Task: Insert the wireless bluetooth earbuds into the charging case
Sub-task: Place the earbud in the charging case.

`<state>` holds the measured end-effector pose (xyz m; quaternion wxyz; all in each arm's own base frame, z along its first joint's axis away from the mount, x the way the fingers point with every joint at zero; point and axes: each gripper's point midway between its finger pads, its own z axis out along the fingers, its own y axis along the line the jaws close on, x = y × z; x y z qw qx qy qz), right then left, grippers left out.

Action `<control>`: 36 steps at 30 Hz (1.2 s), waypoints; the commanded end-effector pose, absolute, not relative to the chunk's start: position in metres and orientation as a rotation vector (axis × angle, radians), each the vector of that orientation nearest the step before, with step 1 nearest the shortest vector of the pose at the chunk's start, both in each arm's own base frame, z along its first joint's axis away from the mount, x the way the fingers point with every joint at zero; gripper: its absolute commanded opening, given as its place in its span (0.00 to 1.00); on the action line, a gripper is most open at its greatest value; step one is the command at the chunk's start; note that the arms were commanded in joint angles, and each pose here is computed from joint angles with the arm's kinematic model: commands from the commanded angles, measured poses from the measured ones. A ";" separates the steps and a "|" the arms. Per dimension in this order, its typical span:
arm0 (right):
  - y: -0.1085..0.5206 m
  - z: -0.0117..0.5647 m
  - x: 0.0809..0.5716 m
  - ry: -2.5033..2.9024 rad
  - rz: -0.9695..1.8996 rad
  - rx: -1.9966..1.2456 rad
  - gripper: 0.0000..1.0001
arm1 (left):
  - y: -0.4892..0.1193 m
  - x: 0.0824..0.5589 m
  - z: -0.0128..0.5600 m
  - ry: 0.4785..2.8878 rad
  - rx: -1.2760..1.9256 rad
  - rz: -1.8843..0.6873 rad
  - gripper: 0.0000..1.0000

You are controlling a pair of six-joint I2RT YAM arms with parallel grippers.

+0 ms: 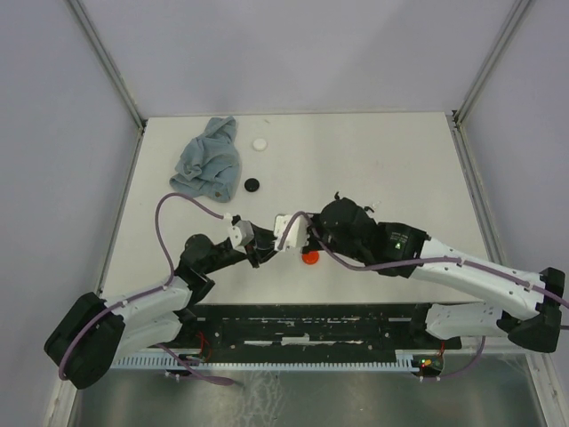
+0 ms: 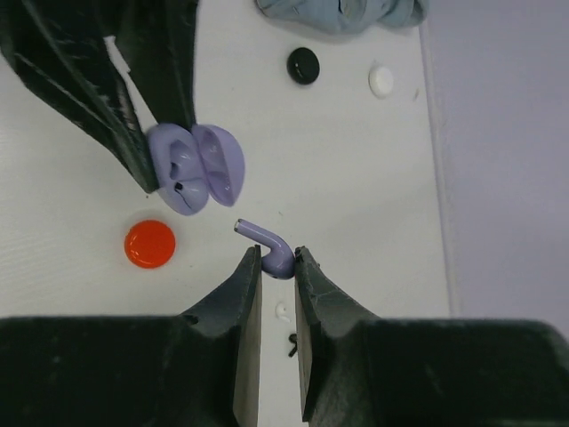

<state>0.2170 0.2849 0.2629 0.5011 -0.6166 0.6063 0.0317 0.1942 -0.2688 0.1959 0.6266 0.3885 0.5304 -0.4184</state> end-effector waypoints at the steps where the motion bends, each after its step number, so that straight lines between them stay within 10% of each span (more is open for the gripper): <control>1: 0.297 0.287 0.212 1.276 -0.122 -1.560 0.13 | -0.273 0.193 0.231 1.074 0.906 -0.960 0.03; 36: 0.330 0.262 0.194 1.145 -0.319 -1.774 0.13 | -0.273 0.195 0.249 1.077 0.821 -1.009 0.03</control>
